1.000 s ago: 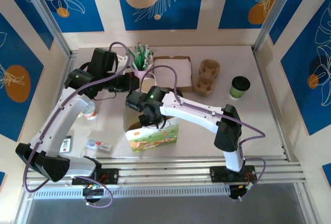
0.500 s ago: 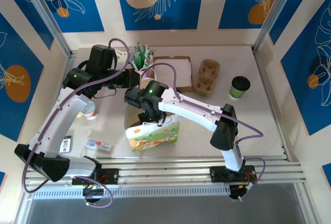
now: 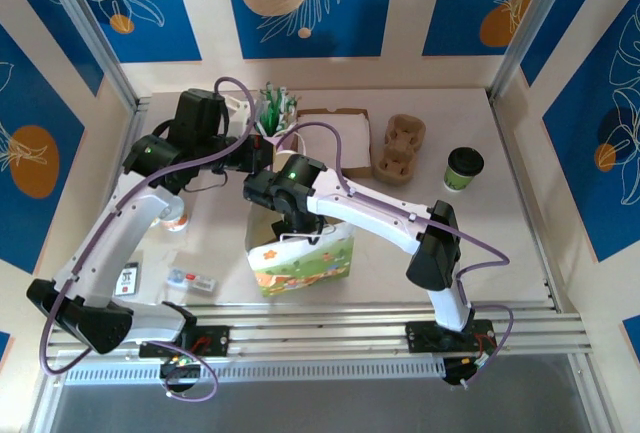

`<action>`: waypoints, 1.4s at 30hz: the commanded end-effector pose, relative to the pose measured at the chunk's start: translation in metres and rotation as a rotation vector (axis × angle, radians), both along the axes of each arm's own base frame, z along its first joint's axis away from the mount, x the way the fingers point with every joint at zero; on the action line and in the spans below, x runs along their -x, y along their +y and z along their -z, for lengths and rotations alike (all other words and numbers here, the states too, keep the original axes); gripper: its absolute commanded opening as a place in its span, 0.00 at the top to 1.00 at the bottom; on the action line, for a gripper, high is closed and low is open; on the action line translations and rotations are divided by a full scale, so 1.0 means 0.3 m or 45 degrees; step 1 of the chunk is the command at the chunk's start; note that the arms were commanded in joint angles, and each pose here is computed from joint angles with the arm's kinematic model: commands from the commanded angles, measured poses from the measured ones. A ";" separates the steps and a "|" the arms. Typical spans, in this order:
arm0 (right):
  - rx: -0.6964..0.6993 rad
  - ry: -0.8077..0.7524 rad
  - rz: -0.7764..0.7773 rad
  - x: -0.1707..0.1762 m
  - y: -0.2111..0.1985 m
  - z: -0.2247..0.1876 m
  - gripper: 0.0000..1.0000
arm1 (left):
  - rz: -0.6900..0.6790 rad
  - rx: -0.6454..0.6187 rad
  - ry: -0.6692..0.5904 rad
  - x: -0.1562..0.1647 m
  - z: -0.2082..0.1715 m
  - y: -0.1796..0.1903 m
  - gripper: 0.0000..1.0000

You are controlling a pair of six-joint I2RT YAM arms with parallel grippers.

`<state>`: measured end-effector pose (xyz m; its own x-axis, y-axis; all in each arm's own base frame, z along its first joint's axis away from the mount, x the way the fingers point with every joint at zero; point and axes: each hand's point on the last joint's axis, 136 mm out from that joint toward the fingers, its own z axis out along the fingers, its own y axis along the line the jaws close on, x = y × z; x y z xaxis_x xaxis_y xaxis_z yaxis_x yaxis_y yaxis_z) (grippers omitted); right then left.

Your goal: Pack the takeout coffee

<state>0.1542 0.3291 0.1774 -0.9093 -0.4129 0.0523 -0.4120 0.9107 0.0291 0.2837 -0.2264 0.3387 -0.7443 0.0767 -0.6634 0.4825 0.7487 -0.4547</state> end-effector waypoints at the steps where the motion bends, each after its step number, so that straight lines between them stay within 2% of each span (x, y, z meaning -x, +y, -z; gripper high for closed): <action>1: -0.227 -0.058 0.006 -0.063 0.078 -0.096 0.58 | 0.238 -0.061 0.101 0.166 0.080 -0.061 1.00; 18: -0.248 -0.067 -0.003 -0.077 0.073 -0.144 0.58 | 0.403 -0.141 0.011 0.242 0.117 -0.101 1.00; 42: -0.293 -0.068 -0.019 -0.086 0.050 -0.181 0.57 | 0.625 -0.057 -0.011 0.382 0.117 -0.144 1.00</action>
<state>0.1472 0.3183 0.1884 -0.8854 -0.4569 0.0854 -0.4574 0.8891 0.0153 0.2731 -0.2332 0.3691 -0.4985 0.1392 -0.8556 0.6453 0.7186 -0.2591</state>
